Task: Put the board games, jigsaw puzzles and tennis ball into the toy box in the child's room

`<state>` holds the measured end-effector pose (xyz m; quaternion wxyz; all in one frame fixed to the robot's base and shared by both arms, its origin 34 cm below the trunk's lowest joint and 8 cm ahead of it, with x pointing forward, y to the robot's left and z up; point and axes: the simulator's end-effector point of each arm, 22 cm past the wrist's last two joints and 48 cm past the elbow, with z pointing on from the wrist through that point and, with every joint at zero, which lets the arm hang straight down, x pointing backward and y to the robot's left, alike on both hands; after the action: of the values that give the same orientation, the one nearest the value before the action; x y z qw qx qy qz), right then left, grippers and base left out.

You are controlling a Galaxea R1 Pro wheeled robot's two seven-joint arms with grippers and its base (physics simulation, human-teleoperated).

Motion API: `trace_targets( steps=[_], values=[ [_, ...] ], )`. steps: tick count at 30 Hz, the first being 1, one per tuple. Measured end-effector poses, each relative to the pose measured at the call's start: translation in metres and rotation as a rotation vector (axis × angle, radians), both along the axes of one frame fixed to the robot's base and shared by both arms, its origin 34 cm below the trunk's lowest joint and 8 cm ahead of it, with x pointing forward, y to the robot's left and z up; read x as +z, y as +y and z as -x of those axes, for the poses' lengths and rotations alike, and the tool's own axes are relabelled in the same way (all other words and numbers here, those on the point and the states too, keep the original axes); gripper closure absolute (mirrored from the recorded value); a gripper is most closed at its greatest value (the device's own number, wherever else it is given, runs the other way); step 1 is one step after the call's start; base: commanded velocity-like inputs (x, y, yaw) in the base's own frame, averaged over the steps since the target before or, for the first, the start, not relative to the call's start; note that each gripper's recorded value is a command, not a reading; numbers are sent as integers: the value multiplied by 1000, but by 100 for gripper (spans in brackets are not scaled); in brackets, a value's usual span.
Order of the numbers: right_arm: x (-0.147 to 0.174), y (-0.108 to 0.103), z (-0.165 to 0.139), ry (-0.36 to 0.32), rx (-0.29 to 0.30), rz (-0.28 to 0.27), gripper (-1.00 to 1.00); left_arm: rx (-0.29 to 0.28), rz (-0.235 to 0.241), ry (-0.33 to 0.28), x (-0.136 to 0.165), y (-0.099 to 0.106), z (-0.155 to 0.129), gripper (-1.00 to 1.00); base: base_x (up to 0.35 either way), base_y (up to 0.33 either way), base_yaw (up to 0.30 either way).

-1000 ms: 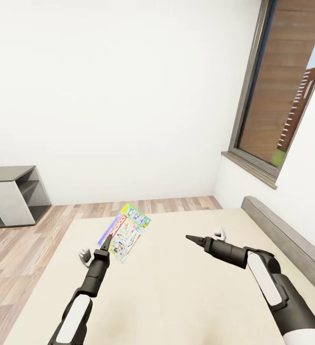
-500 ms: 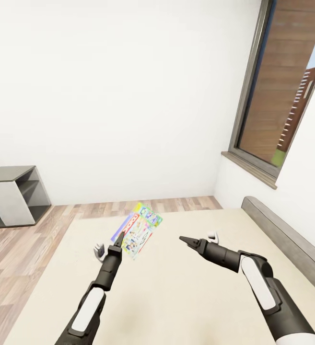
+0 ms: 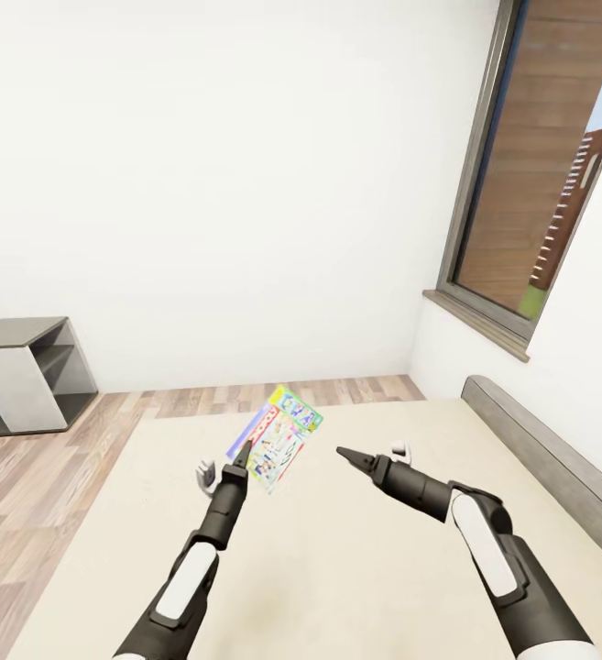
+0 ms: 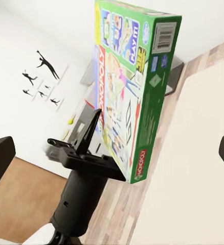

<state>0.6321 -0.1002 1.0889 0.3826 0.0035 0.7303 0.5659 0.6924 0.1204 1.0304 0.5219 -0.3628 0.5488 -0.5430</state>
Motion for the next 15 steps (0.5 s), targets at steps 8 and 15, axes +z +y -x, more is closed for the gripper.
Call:
trace_targets(
  steps=[8,15],
  values=[
    [-1,-3,-7,-45,-43,-4,-100,-39,-14,-6,2,-18,2,100,0,0,0],
    [-2,-4,-8,-49,-47,-2,-100,-61,-16,-10,3,-25,3,100,0,0,0]
  ],
)
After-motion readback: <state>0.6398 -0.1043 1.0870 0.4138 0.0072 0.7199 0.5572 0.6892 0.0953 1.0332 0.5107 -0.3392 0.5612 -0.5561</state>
